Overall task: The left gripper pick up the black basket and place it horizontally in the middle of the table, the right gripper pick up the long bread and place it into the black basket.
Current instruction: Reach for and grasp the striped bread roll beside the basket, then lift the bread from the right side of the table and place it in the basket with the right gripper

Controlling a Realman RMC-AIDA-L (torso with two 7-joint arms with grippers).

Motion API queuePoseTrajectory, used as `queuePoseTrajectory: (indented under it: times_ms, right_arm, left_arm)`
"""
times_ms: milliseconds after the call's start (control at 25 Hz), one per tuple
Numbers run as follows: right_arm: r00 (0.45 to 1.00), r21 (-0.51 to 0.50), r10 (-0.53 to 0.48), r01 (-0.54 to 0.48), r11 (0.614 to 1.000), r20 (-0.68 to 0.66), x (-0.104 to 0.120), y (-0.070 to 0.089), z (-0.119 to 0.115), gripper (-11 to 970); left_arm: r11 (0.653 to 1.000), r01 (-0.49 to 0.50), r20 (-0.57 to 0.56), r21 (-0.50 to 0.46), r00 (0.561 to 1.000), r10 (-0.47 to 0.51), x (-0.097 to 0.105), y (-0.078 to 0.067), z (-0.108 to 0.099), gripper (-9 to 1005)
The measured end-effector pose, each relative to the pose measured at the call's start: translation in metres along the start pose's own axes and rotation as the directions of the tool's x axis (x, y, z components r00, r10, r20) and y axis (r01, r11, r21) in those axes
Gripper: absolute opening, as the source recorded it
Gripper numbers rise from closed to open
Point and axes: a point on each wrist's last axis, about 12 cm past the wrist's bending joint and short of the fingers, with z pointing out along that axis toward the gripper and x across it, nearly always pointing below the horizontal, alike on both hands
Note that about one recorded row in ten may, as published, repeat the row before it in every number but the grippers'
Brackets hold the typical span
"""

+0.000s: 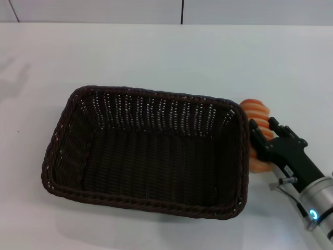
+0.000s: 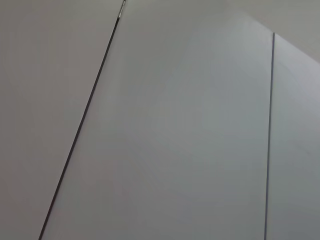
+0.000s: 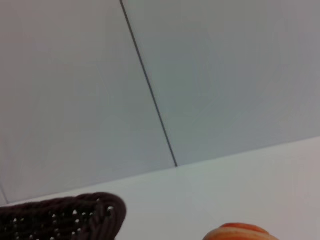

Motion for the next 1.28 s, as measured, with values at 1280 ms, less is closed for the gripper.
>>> queuePoseTrajectory:
  times_ms: [1280]
  right_arm:
    - [0.969, -0.562, 0.104, 0.040, 0.826, 0.223, -0.046, 0.057, 0.007, 452]
  left_arm:
    - [1.000, 0.018, 0.006, 0.013, 1.000, -0.018, -0.002, -0.002, 0.000, 439]
